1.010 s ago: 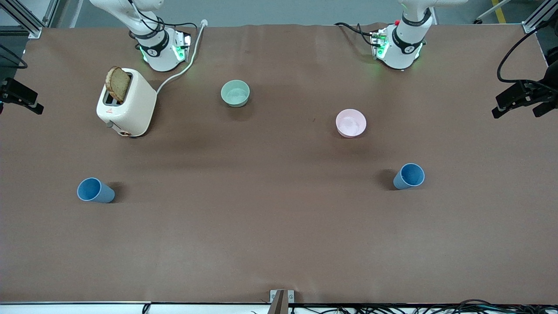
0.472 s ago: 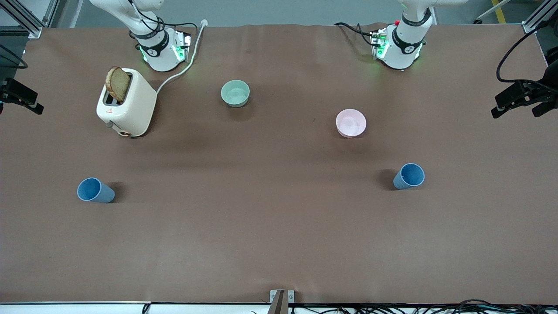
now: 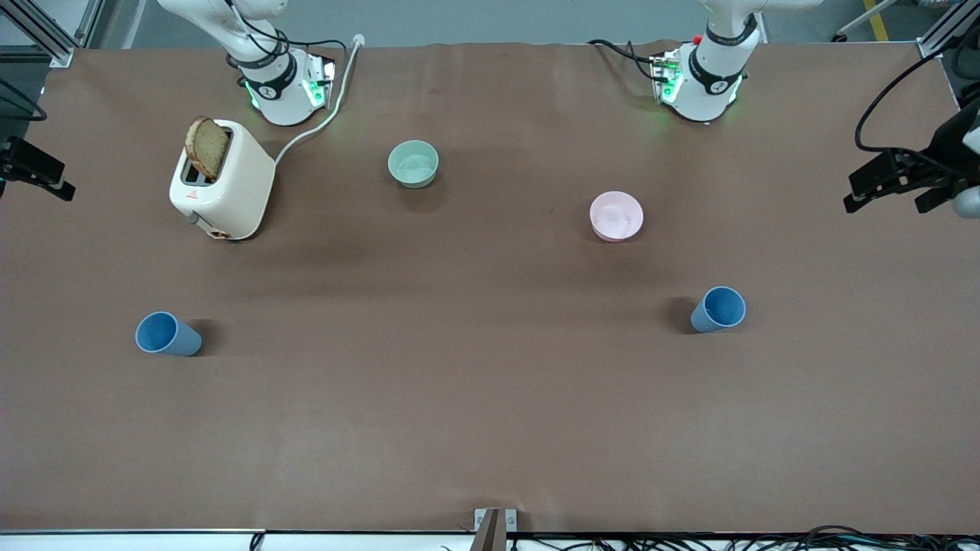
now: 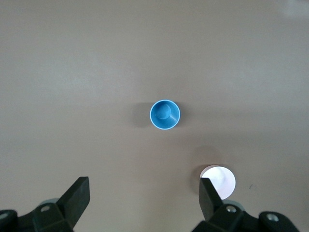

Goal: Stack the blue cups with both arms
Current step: 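Move the left gripper to one blue cup while the right gripper reaches the other, then close the left gripper on its blue cup while the right gripper grasps the other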

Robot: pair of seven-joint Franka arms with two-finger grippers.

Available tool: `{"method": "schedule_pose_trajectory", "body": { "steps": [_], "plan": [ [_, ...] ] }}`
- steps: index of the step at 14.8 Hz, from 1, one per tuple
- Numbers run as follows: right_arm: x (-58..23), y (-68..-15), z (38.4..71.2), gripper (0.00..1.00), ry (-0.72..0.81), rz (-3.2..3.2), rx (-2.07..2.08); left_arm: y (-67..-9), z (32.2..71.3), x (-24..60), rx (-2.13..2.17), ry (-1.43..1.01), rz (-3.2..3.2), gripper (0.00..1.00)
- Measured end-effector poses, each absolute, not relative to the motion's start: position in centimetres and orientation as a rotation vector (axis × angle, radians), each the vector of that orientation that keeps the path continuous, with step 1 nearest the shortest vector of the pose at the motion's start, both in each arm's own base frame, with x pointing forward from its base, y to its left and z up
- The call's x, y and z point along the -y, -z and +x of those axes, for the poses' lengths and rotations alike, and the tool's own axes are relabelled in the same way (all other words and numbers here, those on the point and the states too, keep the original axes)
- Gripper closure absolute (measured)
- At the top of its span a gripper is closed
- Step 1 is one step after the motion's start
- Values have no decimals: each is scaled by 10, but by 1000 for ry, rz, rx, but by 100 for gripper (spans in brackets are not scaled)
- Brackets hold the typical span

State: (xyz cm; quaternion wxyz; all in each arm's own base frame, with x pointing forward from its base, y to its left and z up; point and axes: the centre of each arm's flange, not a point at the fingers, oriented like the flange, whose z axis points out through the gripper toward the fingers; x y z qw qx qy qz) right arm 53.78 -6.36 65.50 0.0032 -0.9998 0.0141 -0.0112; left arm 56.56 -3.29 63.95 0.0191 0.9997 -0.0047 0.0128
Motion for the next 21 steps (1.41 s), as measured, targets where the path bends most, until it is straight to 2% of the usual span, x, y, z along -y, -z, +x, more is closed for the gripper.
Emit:
{"method": "schedule_pose_trajectory", "body": {
  "steps": [4,7,12,15,21],
  "plan": [
    [87,-646,545,0,54,-3136,-110,-603,589,33,11,17,3105,0],
    [130,-617,558,0,40,-3118,-226,-579,599,35,48,79,3106,0],
    [164,-527,604,0,-14,-3102,-186,-491,627,39,86,265,3097,0],
    [178,-457,630,0,-36,-3059,-204,-423,639,39,76,247,3099,0],
    [209,-349,650,0,-43,-2975,-204,-323,618,49,97,194,3100,0]
  ]
}}
